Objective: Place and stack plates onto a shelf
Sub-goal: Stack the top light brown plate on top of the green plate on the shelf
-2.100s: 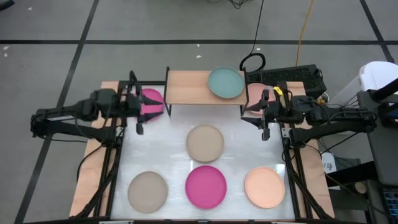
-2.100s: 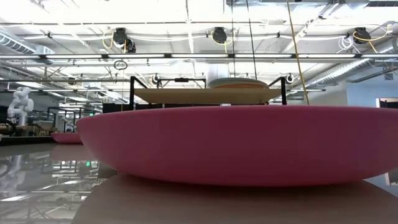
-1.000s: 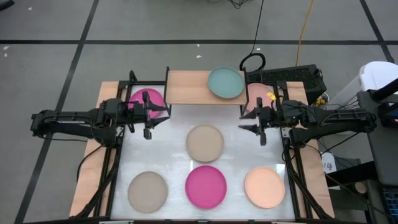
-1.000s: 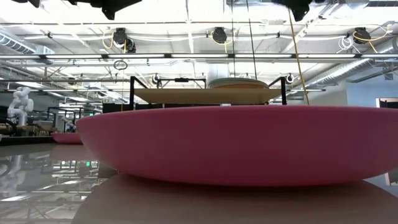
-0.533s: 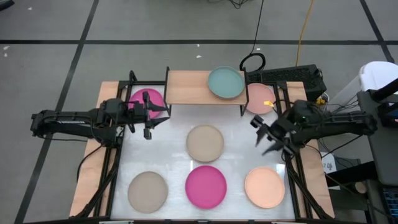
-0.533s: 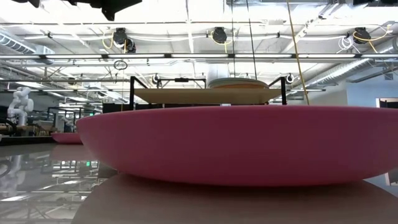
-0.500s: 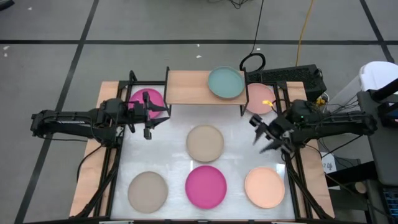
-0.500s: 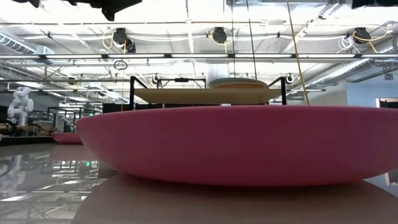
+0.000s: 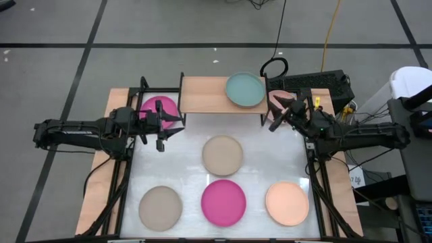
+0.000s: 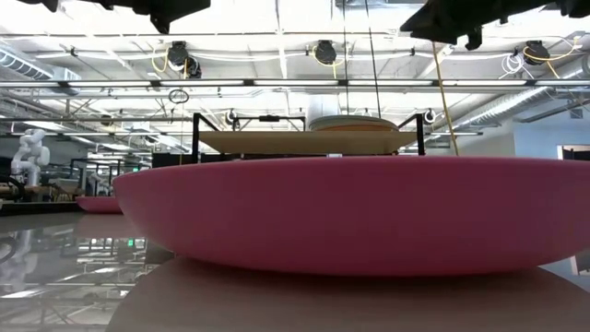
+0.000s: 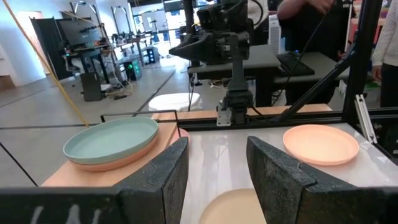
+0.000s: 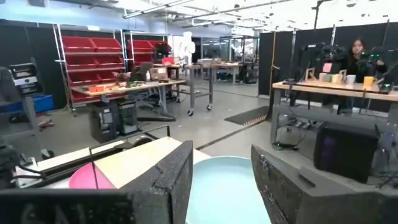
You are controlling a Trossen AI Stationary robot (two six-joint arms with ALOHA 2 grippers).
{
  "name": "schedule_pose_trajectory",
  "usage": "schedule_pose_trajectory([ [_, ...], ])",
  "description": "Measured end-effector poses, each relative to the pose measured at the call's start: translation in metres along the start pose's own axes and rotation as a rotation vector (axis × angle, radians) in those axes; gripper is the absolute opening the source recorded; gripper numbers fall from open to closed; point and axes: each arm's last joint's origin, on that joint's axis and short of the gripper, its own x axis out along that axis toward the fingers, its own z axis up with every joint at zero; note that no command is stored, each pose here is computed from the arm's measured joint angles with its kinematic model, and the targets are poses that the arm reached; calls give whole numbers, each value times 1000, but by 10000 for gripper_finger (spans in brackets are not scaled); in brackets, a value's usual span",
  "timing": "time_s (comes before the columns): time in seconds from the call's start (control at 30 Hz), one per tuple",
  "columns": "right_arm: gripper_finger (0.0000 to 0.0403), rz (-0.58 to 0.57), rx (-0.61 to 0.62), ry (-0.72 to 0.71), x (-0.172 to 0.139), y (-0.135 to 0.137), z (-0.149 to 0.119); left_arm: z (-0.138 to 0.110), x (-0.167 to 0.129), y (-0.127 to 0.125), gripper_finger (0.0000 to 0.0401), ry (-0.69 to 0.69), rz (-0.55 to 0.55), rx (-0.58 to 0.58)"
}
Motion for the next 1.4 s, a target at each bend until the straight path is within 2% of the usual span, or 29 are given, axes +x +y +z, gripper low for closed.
schedule_pose_trajectory([
  [0.17, 144, 11, 10, -3, 0, 0, 0, 0, 0, 0, 168, 0, 1, 0],
  [0.23, 144, 70, 1, 2, 0, 2, 0, 0, 0, 0, 168, 1, 1, 0],
  [0.3, 144, 240, -35, 21, -1, 7, -3, -1, 0, 0, 168, 8, -2, -1],
  [0.4, 144, 576, -100, 101, -4, 17, -13, -1, 0, 0, 168, 13, -2, -3],
  [0.47, 144, 716, -137, 207, -5, 22, -26, -1, 0, 0, 168, 13, -2, -3],
  [0.5, 144, 745, -156, 268, -5, 24, -33, -1, 0, 0, 168, 13, -2, -3],
  [0.6, 144, 775, -257, 426, -4, 31, -55, -1, 0, 0, 168, 13, -2, -3],
  [0.7, 144, 820, -389, 466, 0, 41, -70, -1, 0, 0, 168, 14, -2, -3],
  [0.8, 144, 879, -537, 430, 5, 52, -81, -1, 0, 0, 168, 14, -2, -3],
  [0.93, 144, 869, -717, 407, 7, 66, -91, -1, 0, 0, 168, 14, -2, -3],
  [1.1, 144, 931, -830, 456, 4, 79, -111, -2, 0, 0, 168, 23, -3, -4],
  [1.4, 144, 930, -1100, 485, -3, 96, -143, -2, 0, 0, 168, 23, -3, -23],
])
